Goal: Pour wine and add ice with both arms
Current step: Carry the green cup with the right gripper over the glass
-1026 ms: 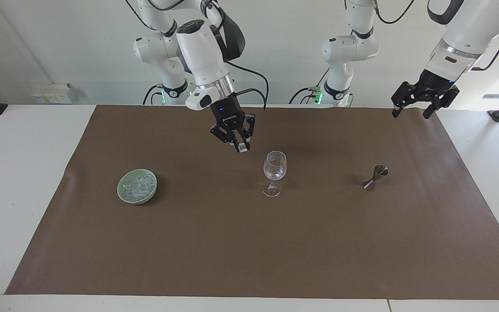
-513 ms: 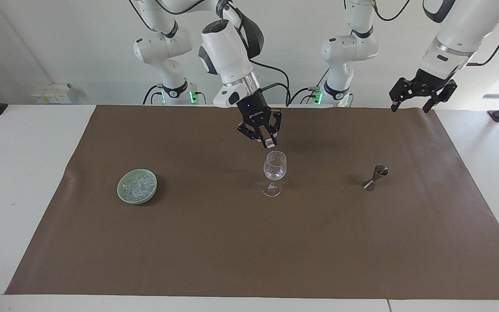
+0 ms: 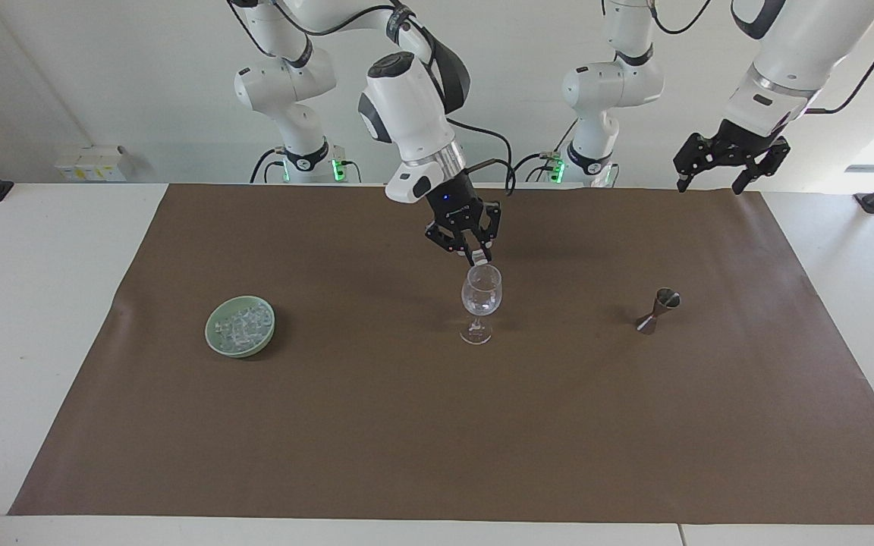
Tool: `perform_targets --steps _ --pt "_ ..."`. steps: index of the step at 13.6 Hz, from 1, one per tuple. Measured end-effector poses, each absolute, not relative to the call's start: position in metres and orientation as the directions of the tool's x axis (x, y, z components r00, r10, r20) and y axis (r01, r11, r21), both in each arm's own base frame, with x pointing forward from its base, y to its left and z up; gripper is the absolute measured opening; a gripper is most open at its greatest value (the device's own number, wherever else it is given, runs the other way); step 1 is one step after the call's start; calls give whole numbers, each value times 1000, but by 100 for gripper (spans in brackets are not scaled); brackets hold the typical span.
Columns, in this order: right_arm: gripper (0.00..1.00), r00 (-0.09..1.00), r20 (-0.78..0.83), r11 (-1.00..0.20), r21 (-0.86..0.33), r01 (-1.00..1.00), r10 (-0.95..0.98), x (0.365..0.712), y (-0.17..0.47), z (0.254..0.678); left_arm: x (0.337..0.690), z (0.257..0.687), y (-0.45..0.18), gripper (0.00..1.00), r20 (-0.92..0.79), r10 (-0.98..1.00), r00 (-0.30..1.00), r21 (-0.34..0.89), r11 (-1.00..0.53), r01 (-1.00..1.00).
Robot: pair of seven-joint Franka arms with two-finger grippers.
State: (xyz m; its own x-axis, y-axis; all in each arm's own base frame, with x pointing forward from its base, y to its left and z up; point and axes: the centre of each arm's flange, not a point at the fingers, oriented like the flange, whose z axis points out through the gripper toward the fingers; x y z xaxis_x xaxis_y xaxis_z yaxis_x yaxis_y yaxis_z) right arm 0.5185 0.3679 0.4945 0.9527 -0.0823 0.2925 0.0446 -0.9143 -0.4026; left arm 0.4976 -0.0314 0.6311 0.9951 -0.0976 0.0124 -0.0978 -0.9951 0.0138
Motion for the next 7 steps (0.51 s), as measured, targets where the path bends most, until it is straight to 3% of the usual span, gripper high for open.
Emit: perform_targets --steps 7 --pt "30 954 290 -914 -403 44 -82 517 370 493 499 631 -31 100 23 -96 995 16 -995 -97"
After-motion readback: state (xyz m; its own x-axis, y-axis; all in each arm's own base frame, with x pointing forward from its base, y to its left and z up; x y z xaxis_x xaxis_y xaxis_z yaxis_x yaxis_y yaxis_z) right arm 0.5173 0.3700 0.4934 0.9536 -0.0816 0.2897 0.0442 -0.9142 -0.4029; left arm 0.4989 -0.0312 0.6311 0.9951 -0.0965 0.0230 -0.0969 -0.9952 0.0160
